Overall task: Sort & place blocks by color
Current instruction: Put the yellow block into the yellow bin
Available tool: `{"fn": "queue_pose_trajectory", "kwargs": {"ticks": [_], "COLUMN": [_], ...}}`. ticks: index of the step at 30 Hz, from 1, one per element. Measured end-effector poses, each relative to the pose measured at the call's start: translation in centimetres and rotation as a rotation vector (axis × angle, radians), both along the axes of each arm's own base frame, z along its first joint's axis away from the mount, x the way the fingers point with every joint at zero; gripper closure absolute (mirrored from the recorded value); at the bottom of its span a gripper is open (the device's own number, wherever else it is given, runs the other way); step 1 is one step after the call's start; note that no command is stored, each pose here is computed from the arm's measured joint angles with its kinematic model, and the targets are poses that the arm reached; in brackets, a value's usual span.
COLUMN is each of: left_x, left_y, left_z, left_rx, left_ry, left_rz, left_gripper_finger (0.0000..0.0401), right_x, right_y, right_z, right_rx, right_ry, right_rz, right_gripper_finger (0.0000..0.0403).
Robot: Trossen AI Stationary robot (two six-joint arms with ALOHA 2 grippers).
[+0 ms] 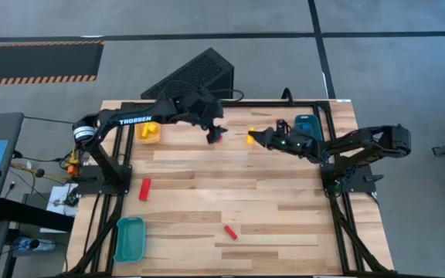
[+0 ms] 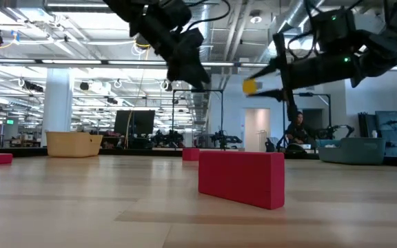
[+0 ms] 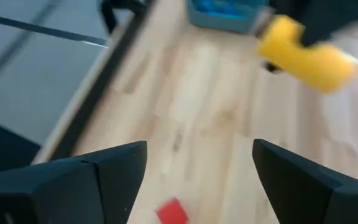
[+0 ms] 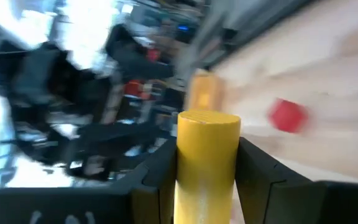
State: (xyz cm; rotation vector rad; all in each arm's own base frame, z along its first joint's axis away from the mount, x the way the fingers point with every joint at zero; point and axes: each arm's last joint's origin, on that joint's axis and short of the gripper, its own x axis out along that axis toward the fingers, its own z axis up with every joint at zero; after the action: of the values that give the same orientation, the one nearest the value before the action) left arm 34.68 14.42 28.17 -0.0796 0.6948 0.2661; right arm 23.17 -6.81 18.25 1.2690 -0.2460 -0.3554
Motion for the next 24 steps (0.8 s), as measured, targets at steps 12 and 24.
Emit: {"fn": "queue_pose_trajectory", "kwargs": {"ticks": [12, 24], "left_x": [-4.4, -3.8], "left_y": [0.0, -1.5], "left_z": [-3.6, -1.4], "left_rx": [-0.039, 0.191], "left_ry": [-0.133, -0.419], "left_rz": [-0.152, -0.291], "left_gripper_finger": [0.0129, 0.0125], "right_x": [1.7, 6.1], "right_y": [1.3, 0.1], "right_z": [-2.1, 0.8], "right_rx": [0.146, 0.115], "right_ry": [0.078, -0.138], "right_rz": [-0.008, 0.079], "right_gripper_finger": [0.0261, 0.0260]}}
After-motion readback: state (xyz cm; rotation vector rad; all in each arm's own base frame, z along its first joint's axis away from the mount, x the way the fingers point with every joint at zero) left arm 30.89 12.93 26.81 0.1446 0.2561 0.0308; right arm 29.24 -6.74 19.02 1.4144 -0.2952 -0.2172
